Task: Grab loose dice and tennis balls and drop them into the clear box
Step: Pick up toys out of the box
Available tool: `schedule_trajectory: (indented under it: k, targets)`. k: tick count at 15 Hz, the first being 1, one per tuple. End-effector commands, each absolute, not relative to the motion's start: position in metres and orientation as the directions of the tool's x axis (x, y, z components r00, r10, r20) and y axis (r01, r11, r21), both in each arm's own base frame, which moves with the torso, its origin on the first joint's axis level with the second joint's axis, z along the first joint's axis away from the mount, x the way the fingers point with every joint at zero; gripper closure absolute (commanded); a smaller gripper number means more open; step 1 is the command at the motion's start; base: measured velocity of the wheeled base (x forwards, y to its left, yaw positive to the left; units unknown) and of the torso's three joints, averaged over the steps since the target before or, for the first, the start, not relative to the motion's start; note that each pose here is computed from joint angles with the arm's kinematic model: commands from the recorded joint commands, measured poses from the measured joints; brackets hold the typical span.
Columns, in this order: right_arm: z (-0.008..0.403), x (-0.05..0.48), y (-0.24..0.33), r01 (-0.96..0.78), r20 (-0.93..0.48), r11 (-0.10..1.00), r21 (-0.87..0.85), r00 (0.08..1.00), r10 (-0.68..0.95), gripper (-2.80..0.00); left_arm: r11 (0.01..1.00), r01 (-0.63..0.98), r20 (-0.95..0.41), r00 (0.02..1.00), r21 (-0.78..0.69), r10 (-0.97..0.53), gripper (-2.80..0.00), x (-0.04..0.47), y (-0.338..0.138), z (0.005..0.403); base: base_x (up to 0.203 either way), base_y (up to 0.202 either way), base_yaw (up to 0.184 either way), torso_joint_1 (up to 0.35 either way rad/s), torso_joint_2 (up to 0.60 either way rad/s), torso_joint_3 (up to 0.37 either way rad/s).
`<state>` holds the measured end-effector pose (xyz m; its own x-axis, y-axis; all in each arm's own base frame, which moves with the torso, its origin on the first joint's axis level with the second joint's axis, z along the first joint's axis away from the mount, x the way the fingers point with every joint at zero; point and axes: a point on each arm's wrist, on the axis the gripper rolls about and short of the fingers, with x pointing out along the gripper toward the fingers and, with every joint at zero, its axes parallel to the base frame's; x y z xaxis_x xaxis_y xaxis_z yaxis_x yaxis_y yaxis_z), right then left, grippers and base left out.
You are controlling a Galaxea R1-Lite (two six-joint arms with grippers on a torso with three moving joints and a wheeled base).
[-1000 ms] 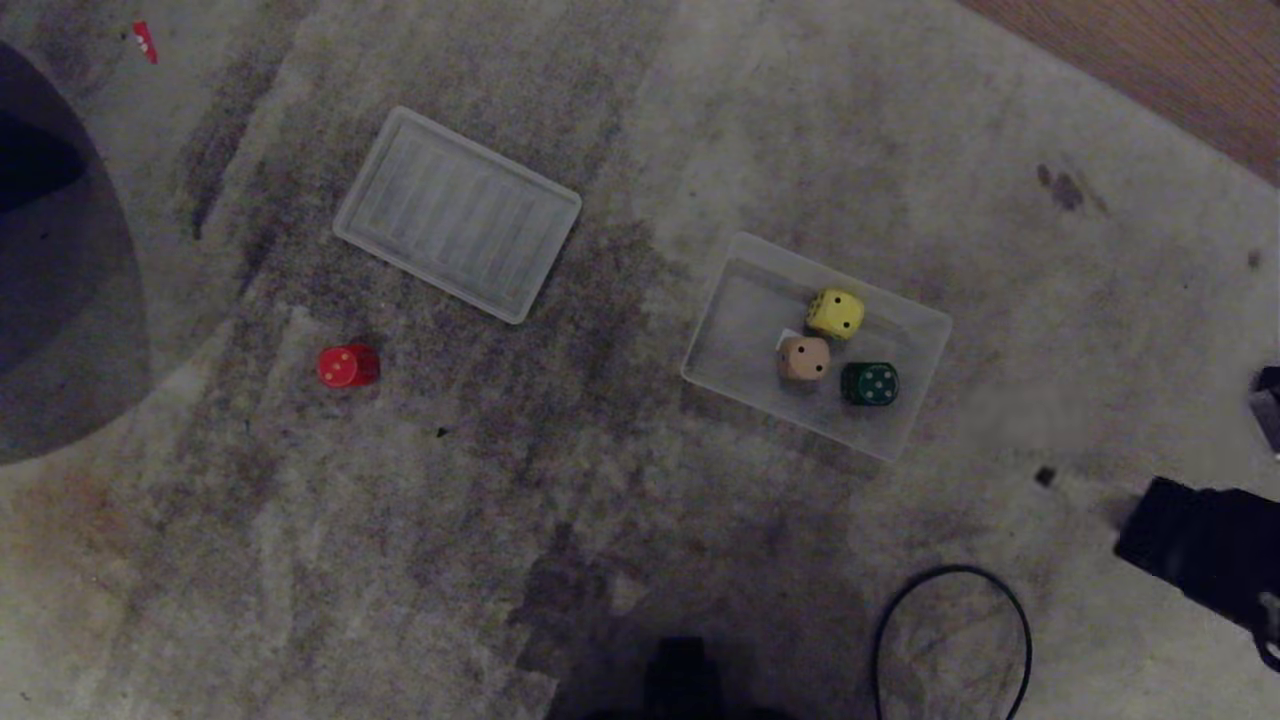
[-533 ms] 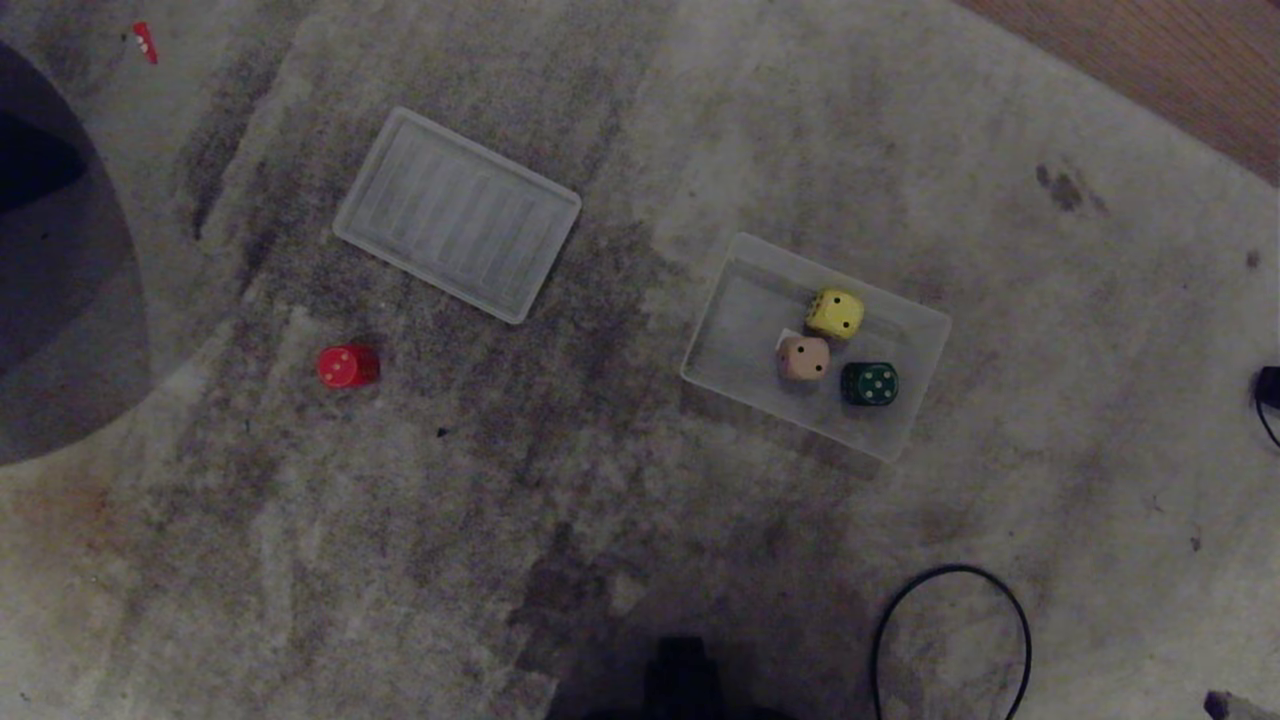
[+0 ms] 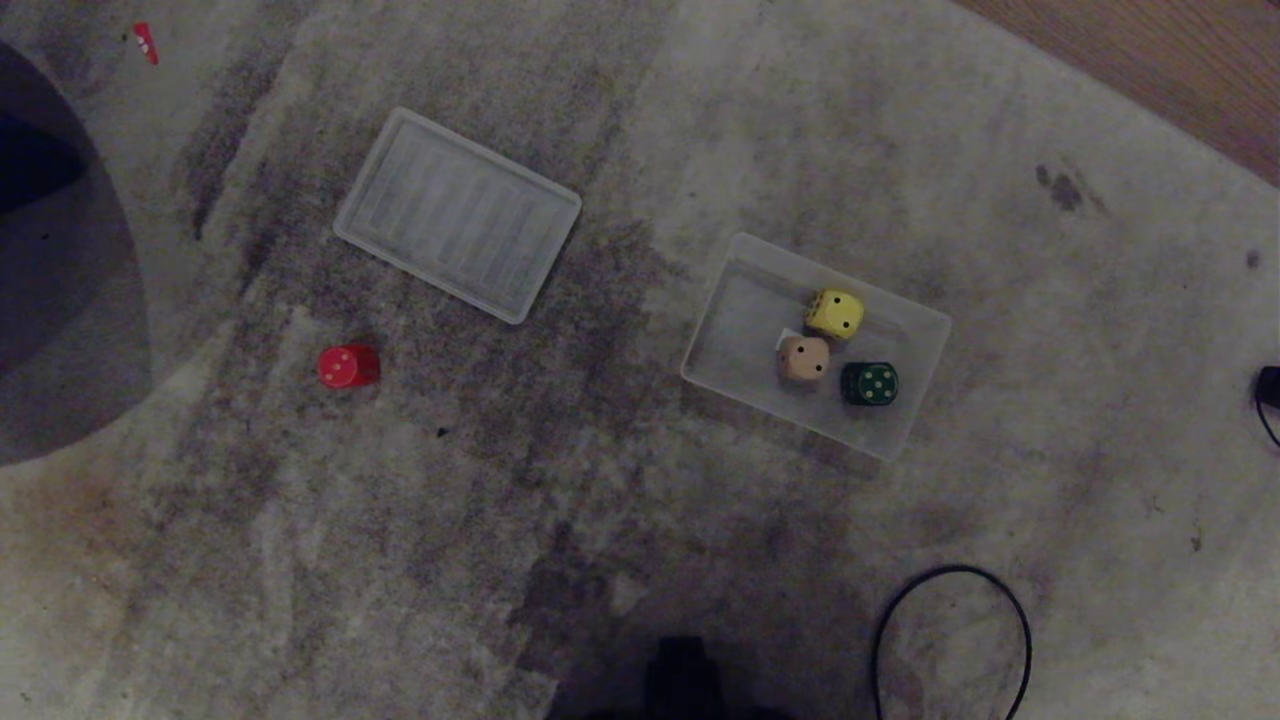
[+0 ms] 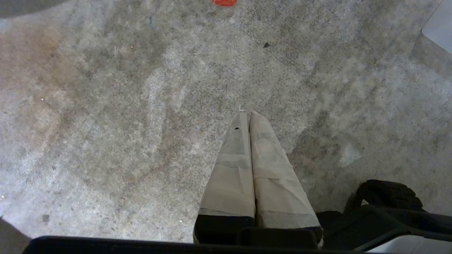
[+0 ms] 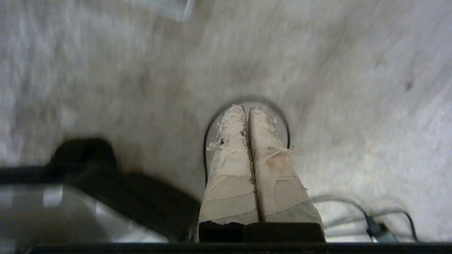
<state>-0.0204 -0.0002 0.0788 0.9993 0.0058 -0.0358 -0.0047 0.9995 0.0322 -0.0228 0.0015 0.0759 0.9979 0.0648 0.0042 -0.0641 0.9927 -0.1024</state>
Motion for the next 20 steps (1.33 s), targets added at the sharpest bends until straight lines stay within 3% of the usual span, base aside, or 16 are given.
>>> schedule_trajectory:
  k: [1, 20]
  targets:
    - [0.076, -0.0229, -0.0002, -0.003, -0.001, 0.999, 0.039, 1.0, 0.003, 0.0, 0.993, -0.064, 0.002, 0.998, -0.103, 0.064, 0.0, -0.0226, 0.0014, 0.0756, 0.0, 0.0, 0.0, 0.0, 0.0, 0.0]
    - [0.0762, -0.023, -0.0002, -0.003, 0.002, 0.999, 0.041, 1.0, 0.003, 0.0, 0.99, -0.065, 0.003, 0.998, -0.126, 0.066, 0.0, -0.0226, 0.0015, 0.0757, 0.0, 0.0, 0.0, 0.001, 0.0, 0.018]
